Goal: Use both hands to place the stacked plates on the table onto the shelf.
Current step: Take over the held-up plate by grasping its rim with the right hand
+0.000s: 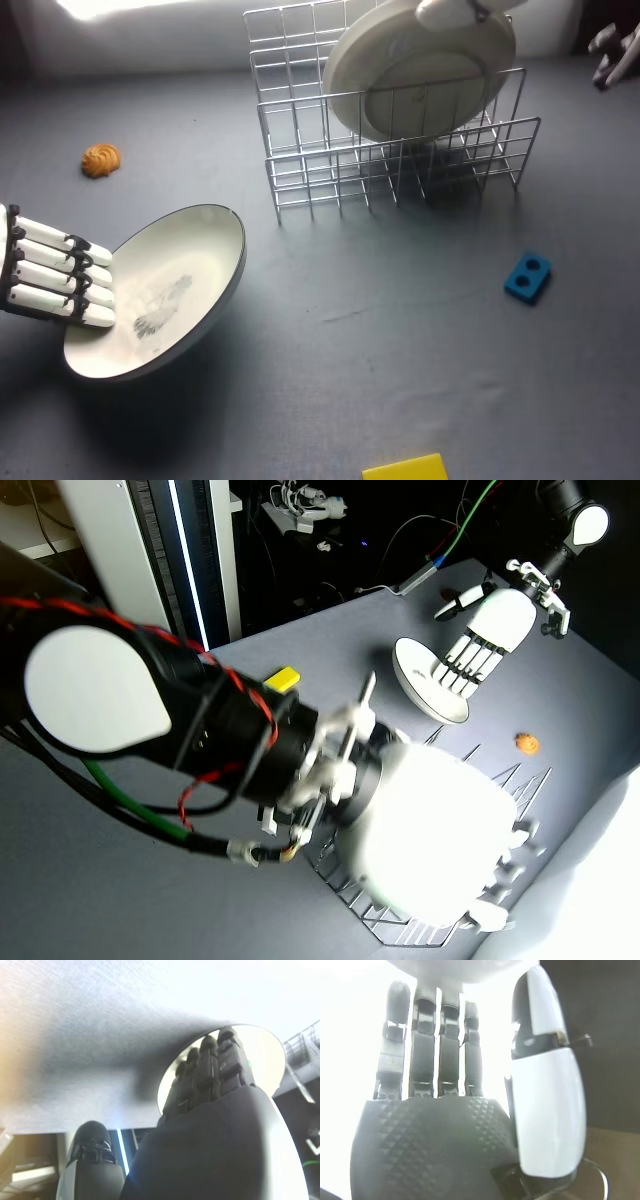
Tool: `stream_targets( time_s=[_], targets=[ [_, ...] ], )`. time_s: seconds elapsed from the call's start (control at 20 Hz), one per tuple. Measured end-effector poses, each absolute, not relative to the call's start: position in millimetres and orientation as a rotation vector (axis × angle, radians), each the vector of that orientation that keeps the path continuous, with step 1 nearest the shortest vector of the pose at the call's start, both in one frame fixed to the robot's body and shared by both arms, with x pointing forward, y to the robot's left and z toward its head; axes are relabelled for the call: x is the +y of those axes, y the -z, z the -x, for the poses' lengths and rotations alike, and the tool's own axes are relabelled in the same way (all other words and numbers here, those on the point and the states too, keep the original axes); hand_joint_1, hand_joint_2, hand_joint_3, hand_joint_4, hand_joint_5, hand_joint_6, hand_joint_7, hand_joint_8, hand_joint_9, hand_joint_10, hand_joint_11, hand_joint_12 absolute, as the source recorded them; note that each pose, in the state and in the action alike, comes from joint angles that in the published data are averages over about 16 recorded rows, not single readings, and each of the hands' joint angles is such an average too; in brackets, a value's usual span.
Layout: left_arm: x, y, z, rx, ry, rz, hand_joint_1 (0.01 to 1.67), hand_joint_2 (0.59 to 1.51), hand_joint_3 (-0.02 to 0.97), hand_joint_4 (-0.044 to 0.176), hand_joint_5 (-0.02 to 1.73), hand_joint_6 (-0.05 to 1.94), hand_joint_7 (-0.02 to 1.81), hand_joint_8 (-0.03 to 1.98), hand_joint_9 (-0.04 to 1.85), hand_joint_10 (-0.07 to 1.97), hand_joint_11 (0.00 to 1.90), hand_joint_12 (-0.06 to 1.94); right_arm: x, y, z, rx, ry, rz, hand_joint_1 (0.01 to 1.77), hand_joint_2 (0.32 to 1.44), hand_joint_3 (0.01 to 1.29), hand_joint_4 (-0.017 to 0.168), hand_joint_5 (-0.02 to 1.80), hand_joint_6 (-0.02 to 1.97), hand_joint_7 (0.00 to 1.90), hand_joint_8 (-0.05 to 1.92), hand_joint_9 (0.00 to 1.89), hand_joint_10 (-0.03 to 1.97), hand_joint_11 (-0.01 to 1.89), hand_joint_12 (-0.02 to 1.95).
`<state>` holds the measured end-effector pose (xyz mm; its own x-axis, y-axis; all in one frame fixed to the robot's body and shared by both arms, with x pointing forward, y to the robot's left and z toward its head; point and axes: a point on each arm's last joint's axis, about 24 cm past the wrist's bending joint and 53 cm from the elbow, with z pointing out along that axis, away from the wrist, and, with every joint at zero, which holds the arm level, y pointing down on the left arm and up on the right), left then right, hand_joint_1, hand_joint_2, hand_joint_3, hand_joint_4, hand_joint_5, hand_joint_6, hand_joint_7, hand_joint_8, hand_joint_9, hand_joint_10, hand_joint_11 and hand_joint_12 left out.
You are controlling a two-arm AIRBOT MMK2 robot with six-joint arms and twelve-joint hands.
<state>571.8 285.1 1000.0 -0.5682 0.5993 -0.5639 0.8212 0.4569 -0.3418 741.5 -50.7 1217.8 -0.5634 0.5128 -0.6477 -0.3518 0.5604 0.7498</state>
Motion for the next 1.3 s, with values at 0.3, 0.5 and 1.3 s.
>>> stream_targets(
  time_s=[0.3,0.5,1.3],
  targets=[
    [284.8,-998.7,-570.4,2.353,0.849,-1.198,0.02,1.083,0.021,-0.006,-0.01,-0.03,0.01,-0.01,0.01,0.01,0.01,-0.02,13.0,-1219.4,-683.0,1.787,-1.086,0.308,1.11,0.98,0.01,0.0,0.21,0.02,0.23,0.01,0.22,0.02,0.07,0.45],
    [284.7,-998.6,-570.3,2.353,0.849,-1.198,0.02,1.082,0.021,-0.006,-0.01,-0.03,0.02,-0.01,0.01,0.01,0.01,-0.02,51.4,-1196.2,-642.3,1.772,-1.061,0.527,1.11,0.95,0.01,0.002,0.08,0.02,0.07,0.01,0.06,0.01,0.01,0.14],
    [284.6,-998.4,-570.2,2.353,0.85,-1.199,0.02,1.077,0.021,-0.006,-0.01,-0.03,0.02,-0.01,0.01,0.01,0.01,-0.02,145.3,-1075.7,-582.5,1.889,-1.044,0.784,1.21,0.91,0.01,0.001,0.02,0.02,0.02,0.01,0.02,0.01,0.02,0.16]
  ],
)
